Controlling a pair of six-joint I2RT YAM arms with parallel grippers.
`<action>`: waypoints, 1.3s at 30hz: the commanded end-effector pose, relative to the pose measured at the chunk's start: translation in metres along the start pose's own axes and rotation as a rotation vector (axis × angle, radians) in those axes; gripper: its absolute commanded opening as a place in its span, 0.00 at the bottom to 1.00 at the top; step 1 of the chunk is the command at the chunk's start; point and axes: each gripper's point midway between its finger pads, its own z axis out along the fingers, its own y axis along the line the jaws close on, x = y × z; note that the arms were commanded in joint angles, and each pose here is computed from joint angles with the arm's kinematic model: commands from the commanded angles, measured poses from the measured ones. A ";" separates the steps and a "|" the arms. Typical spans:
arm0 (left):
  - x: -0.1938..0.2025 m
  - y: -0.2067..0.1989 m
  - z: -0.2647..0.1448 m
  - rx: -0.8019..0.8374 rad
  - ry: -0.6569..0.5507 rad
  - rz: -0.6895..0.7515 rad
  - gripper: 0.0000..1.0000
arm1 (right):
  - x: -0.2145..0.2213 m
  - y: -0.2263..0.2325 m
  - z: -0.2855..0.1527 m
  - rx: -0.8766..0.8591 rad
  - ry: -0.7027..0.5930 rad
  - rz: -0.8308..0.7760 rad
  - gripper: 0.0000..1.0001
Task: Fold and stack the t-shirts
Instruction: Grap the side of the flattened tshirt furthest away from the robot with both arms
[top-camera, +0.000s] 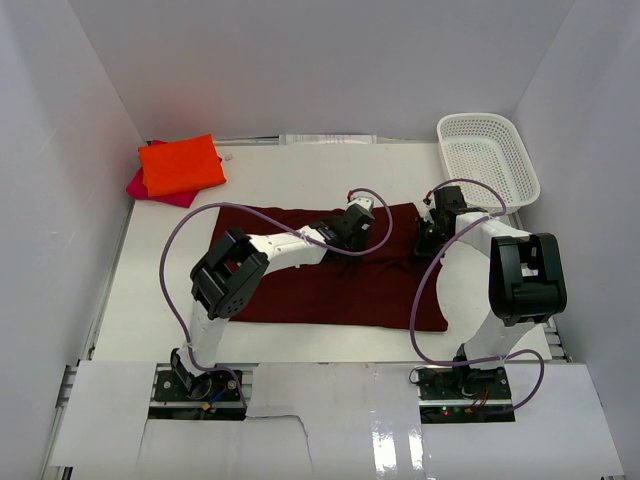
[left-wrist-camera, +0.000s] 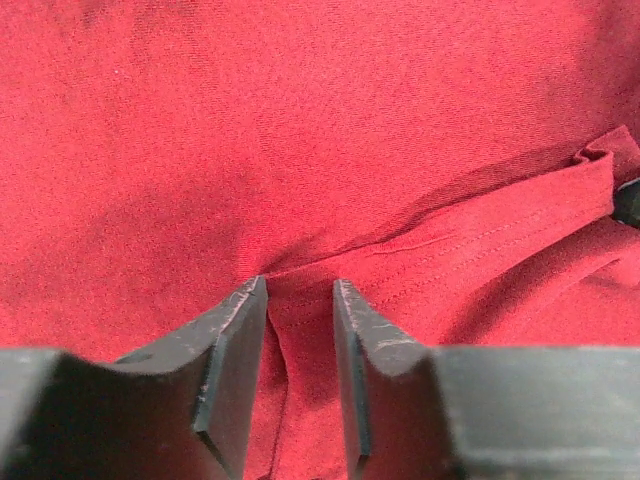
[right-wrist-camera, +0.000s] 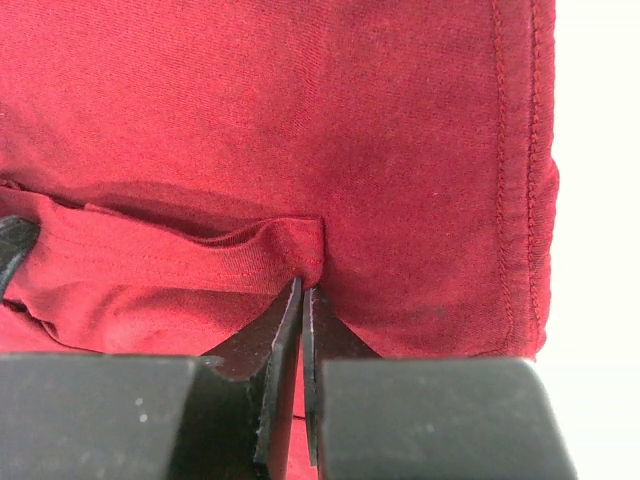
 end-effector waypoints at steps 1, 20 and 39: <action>-0.021 -0.002 -0.021 0.022 -0.046 -0.025 0.41 | -0.010 0.009 -0.009 -0.029 -0.043 -0.032 0.08; -0.024 -0.004 -0.024 0.033 -0.042 -0.025 0.00 | -0.010 0.010 -0.010 -0.031 -0.047 -0.033 0.08; -0.056 0.004 -0.056 -0.016 -0.117 -0.020 0.00 | -0.026 0.022 -0.013 -0.077 -0.077 -0.039 0.08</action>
